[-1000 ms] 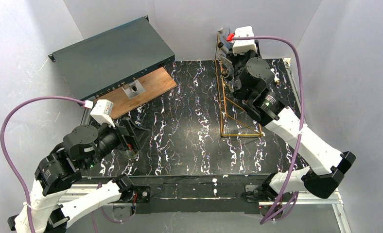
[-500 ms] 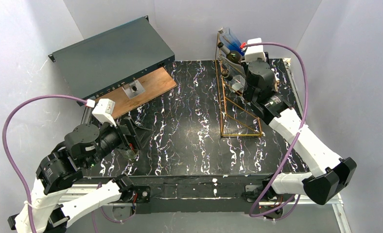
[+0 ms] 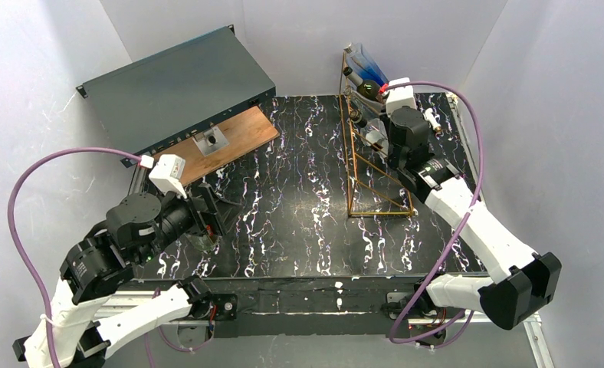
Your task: Put the wine bottle on the wine rack
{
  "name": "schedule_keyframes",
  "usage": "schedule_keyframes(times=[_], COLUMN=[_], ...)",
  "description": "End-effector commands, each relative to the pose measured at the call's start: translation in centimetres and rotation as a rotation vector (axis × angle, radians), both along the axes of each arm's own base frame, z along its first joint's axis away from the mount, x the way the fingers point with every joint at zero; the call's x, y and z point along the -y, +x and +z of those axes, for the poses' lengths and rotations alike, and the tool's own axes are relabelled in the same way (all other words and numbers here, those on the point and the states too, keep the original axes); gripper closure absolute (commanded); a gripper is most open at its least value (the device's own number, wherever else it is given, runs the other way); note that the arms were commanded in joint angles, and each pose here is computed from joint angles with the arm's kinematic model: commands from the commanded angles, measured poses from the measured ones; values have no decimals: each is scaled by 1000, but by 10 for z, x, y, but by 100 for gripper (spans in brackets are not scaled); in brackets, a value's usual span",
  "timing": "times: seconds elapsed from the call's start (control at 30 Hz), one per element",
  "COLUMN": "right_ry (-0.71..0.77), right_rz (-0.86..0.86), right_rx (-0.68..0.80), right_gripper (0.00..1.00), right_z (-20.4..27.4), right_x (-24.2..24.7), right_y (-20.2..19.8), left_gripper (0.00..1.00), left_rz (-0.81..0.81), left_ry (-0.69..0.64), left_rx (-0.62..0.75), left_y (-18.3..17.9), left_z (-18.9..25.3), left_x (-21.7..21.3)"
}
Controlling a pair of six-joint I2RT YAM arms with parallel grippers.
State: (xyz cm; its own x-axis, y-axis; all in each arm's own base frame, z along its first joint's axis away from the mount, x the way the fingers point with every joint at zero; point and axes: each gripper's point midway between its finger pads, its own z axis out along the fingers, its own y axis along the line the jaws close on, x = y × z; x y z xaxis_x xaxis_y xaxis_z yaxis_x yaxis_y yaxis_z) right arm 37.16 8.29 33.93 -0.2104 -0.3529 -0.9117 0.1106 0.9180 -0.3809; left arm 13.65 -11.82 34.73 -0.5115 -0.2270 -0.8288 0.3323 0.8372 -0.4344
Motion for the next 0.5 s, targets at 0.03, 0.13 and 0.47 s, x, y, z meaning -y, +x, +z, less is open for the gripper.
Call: schedule_keyframes(times=[0.03,0.13,0.47], right_ry=[77,74,65], right_rz=[41,54,71], right_rx=[119,111,104], right_gripper=[99,99,99], right_z=[30,25,17], right_x=[-3,-5,-6], right_y=[1,4,13], left_gripper=[1,1,1], left_rz=[-2,-1,2], left_ry=[21,22,23], left_rx=[0,-1,0], left_y=[3,3,4], left_z=[-2,-3,-3], left_x=[2,2,1])
